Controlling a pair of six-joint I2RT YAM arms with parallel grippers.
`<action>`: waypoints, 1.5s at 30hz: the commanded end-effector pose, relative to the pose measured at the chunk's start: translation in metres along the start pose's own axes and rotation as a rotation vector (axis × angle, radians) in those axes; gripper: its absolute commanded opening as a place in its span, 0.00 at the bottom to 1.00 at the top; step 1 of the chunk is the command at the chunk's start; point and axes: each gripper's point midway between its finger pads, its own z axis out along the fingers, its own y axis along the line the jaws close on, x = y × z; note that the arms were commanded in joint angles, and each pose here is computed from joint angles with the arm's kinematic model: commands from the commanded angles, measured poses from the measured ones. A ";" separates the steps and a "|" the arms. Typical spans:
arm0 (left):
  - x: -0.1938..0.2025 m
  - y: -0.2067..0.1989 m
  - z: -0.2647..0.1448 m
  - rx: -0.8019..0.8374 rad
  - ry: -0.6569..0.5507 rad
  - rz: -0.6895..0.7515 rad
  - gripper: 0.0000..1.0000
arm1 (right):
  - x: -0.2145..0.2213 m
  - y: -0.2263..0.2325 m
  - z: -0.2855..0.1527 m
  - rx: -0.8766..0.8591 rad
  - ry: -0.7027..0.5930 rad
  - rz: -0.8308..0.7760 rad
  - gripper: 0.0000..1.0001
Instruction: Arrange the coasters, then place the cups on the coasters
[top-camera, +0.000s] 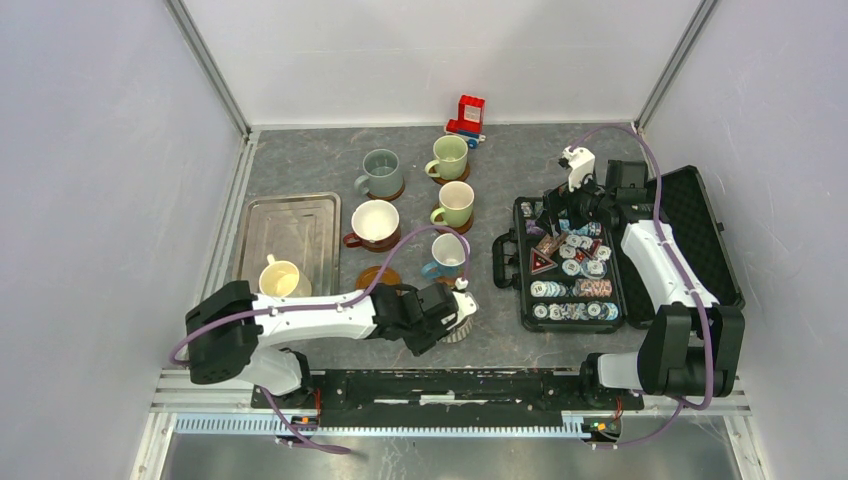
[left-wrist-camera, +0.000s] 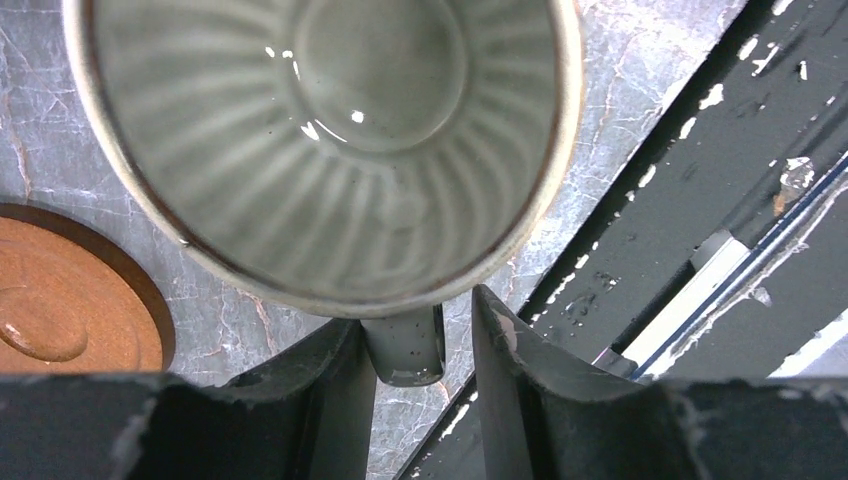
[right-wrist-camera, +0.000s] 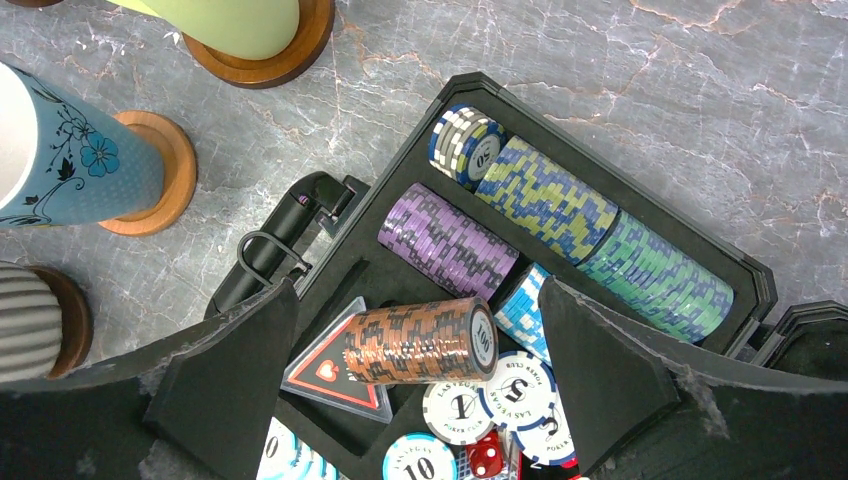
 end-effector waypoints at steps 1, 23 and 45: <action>-0.017 -0.011 -0.011 0.033 -0.082 0.018 0.47 | -0.008 0.001 -0.006 0.007 -0.030 -0.032 0.98; -0.016 0.018 -0.104 0.095 -0.066 0.031 0.86 | -0.018 0.002 -0.003 -0.054 -0.012 -0.063 0.98; 0.071 0.301 -0.208 -0.145 -0.116 -0.334 1.00 | -0.056 -0.024 0.033 -0.101 -0.038 -0.031 0.98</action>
